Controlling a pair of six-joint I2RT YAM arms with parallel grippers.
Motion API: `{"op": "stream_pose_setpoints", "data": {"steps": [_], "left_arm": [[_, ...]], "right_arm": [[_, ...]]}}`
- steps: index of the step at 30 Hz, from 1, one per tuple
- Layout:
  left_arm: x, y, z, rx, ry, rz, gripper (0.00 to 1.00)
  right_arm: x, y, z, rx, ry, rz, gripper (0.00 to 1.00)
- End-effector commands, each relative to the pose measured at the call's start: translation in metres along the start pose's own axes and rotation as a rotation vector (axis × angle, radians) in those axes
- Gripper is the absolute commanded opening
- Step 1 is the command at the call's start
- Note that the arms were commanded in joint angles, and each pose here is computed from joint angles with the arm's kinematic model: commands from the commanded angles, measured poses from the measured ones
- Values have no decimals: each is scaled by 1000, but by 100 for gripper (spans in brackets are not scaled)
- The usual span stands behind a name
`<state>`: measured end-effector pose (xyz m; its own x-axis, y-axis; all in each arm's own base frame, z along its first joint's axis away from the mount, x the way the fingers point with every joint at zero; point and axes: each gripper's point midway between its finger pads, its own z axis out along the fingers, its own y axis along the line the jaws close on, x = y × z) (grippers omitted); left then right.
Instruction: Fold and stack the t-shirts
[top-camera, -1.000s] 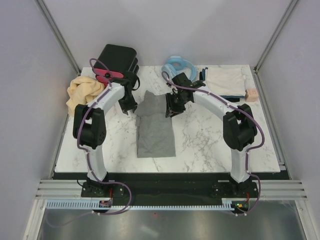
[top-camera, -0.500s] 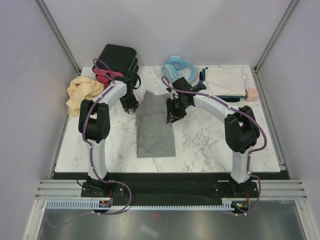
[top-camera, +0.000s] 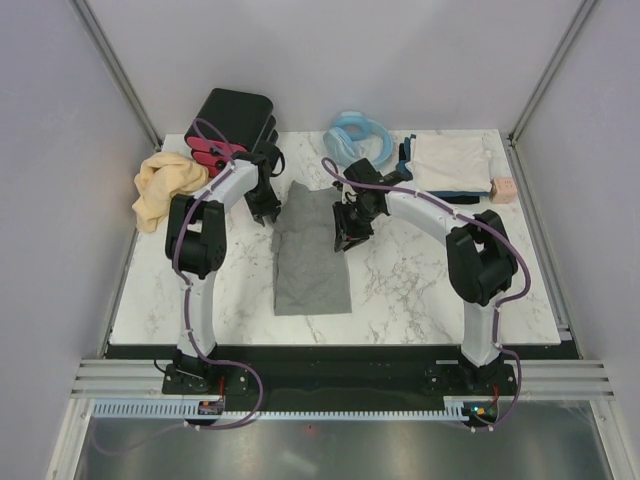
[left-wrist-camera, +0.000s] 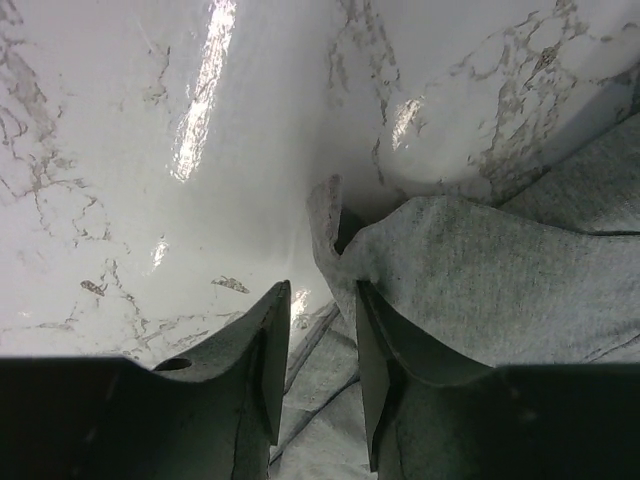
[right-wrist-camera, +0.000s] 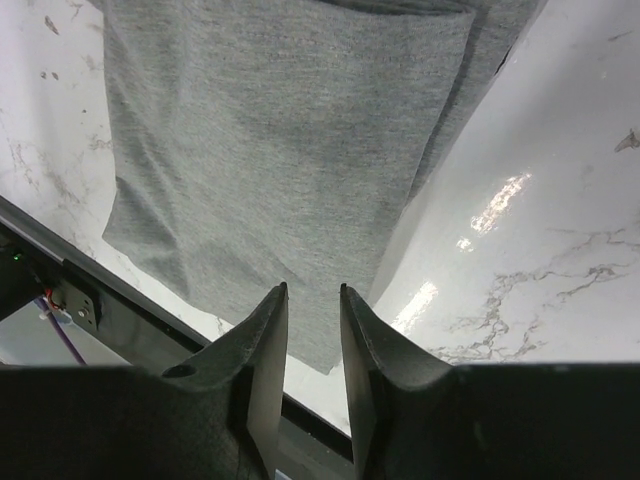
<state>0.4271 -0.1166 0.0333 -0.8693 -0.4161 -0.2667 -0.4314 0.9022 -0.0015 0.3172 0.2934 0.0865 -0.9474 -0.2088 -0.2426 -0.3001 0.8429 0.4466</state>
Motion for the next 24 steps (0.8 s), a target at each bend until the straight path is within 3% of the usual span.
{"op": "stream_pose_setpoints", "data": {"steps": [1, 4, 7, 10, 19, 22, 24], "left_arm": [[-16, -14, -4, 57, -36, 20, 32], [-17, -16, -5, 73, -39, 26, 14], [-20, -18, -11, 86, -54, 38, 2], [-27, -23, -20, 126, -79, 48, 2], [-33, -32, -35, 181, -107, 64, 2], [-34, -36, -50, 224, -114, 75, 24], [-33, -33, -58, 231, -122, 74, 32]], "right_arm": [[11, 0, 16, -6, 50, -19, 34], [15, -1, 25, 2, 69, -17, 34], [19, -2, 32, 4, 88, -9, 33], [21, -4, 37, 8, 94, 0, 33], [22, -4, 39, 2, 99, 4, 32], [21, -2, 41, -4, 101, 5, 31], [20, -2, 42, -7, 104, 5, 31]]}}
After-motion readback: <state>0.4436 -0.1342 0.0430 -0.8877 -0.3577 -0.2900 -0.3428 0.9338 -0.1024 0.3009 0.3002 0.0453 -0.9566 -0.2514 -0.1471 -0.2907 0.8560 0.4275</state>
